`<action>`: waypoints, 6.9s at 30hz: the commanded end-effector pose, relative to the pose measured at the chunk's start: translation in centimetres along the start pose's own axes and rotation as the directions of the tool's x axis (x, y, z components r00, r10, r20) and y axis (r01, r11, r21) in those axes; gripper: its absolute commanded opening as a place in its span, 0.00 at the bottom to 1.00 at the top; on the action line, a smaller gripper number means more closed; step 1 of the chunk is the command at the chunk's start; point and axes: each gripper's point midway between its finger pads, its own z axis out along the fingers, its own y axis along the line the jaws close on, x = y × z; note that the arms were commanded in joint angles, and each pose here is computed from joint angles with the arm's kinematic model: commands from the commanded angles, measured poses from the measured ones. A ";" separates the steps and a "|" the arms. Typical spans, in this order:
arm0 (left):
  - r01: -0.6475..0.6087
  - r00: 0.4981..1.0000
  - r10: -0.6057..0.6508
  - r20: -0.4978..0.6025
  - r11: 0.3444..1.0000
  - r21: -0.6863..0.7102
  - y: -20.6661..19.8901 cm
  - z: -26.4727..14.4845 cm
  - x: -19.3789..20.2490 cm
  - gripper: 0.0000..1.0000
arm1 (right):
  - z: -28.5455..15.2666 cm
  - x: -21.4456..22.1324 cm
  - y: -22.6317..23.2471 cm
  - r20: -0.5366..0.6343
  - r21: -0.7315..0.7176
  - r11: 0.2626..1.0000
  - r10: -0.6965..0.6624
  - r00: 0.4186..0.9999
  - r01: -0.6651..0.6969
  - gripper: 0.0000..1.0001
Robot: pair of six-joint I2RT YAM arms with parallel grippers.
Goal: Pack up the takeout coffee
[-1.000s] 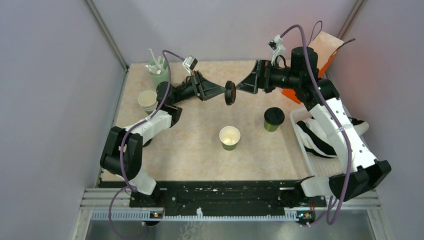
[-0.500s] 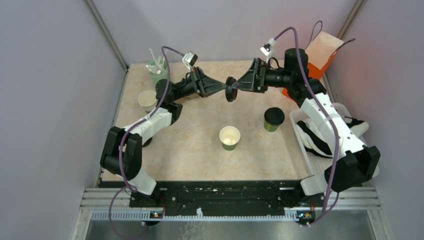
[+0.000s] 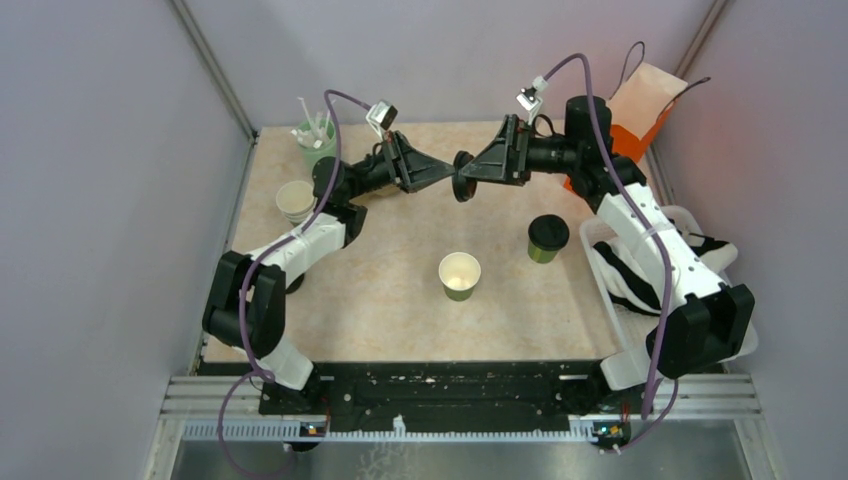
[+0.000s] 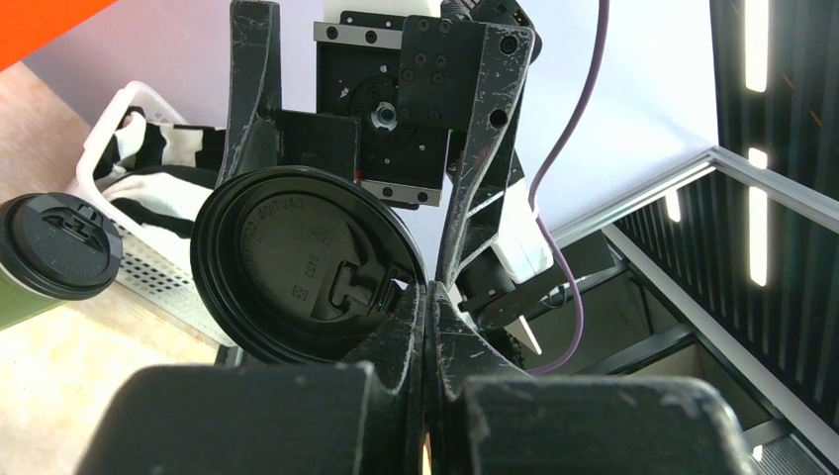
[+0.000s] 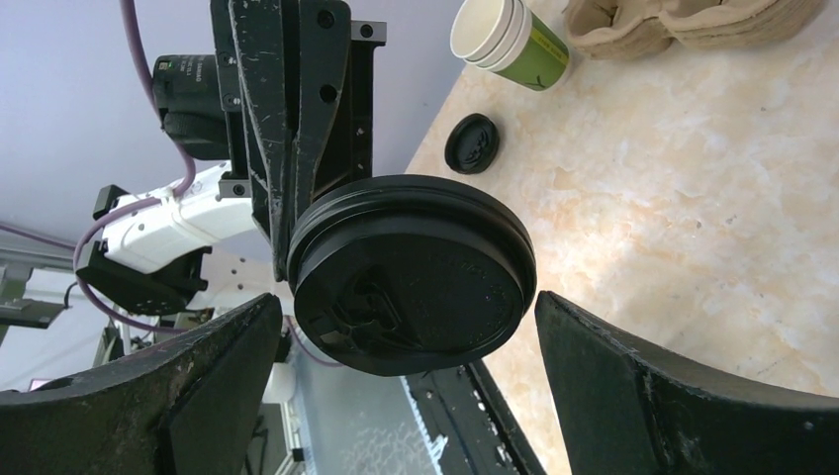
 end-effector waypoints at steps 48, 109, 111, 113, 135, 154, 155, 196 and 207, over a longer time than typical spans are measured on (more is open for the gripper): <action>-0.148 0.982 0.190 0.018 0.817 -0.558 6.3 -10.7 0.0 0.73 | -4.4 4.6 -6.8 -0.172 0.502 0.856 -0.042 0.984 0.125 0.72; -0.258 0.892 0.443 -0.096 0.323 -0.911 5.6 -21.5 2.8 0.83 | 4.5 17.3 -11.6 -0.762 0.549 0.602 0.074 0.644 0.580 0.77; -0.255 0.892 0.442 -0.092 0.324 -0.911 5.6 -21.5 2.8 0.83 | 4.6 17.5 -11.7 -0.763 0.547 0.607 0.079 0.641 0.577 0.77; -0.257 0.890 0.447 -0.091 0.327 -0.909 5.5 -21.5 2.7 0.83 | 4.7 17.5 -11.7 -0.764 0.546 0.609 0.080 0.640 0.576 0.78; -0.264 0.889 0.446 -0.100 0.323 -0.909 5.8 -21.4 2.5 0.83 | 3.9 16.1 -10.9 -0.746 0.571 0.574 0.063 0.663 0.587 0.78; -0.266 0.892 0.440 -0.103 0.326 -0.907 5.9 -21.3 2.5 0.83 | 4.2 16.9 -11.8 -0.757 0.564 0.586 0.085 0.648 0.581 0.79; -0.266 0.892 0.441 -0.103 0.327 -0.907 5.8 -21.3 2.4 0.83 | 4.2 17.1 -11.8 -0.758 0.563 0.589 0.089 0.646 0.580 0.79; -0.238 0.966 0.086 -0.244 0.665 -0.708 10.3 -12.8 7.8 0.91 | 0.4 12.3 -9.4 -0.425 0.472 0.848 -0.021 0.905 0.242 0.88; -0.015 0.935 -0.238 -0.263 0.715 -0.699 15.7 -9.5 11.7 0.80 | -1.2 14.8 -12.5 -0.281 0.161 0.982 0.139 0.949 -0.097 0.80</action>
